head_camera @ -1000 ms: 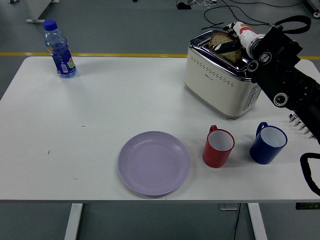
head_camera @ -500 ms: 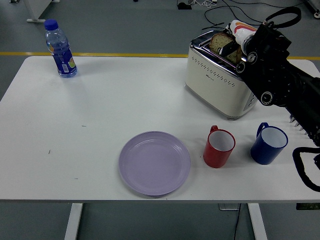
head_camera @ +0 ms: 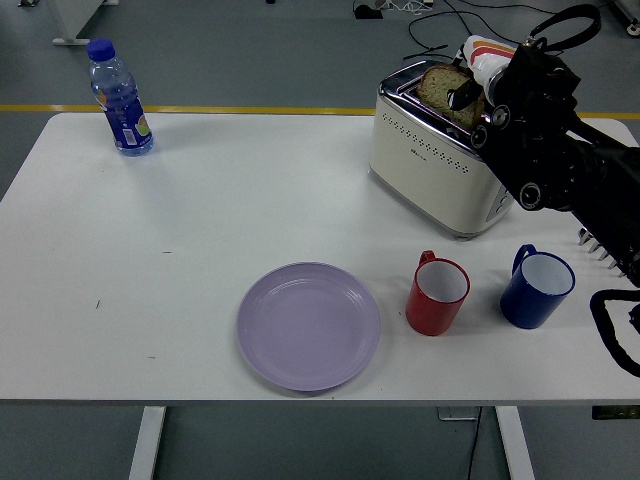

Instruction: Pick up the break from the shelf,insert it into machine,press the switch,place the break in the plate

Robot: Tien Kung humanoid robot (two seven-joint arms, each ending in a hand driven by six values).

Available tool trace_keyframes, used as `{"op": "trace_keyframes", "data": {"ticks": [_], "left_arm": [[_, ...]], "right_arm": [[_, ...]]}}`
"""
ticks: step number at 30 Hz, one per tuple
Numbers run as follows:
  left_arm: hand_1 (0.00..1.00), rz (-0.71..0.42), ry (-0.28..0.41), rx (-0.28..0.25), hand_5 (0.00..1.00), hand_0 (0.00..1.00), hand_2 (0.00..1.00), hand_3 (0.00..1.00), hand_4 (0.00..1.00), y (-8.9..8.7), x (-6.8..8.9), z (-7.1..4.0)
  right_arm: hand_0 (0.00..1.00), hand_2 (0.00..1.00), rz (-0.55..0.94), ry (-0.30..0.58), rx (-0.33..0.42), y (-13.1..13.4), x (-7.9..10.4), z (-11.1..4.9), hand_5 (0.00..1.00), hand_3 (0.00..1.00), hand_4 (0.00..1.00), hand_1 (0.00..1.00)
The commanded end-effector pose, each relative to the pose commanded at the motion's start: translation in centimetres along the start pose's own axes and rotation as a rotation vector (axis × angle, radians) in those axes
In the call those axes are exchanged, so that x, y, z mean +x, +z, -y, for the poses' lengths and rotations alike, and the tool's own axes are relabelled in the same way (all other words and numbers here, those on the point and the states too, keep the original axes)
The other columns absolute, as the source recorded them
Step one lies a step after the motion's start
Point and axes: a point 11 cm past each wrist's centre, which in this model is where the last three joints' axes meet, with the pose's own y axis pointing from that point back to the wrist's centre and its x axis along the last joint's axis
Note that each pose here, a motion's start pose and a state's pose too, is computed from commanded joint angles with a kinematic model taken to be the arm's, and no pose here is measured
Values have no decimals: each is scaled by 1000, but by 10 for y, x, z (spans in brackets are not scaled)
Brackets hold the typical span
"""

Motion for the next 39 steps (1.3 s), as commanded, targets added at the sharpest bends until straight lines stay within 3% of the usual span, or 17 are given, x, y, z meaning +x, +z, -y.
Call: {"op": "trace_keyframes", "data": {"ticks": [9,22,26,27,39], "left_arm": [[576,-3,2,0,992,665,600,628,349,0,1,0],[574,-8,3,7,989,665,598,627,349,-4,2,1],[574,-10,3,9,989,665,598,627,349,-6,3,1],[574,-10,3,9,988,664,598,627,349,-6,3,1],[576,-15,2,14,992,664,600,627,349,-8,3,1]], "right_arm": [[216,400,-35,3,20,-9,3,-3,25,493,583,313],[204,371,-56,93,95,-33,18,-12,2,485,548,284],[204,371,-43,147,120,-34,31,-17,2,485,548,284],[233,356,-43,158,123,-33,35,-18,2,479,418,276],[223,347,59,336,225,-33,97,-49,2,474,404,263]]}}
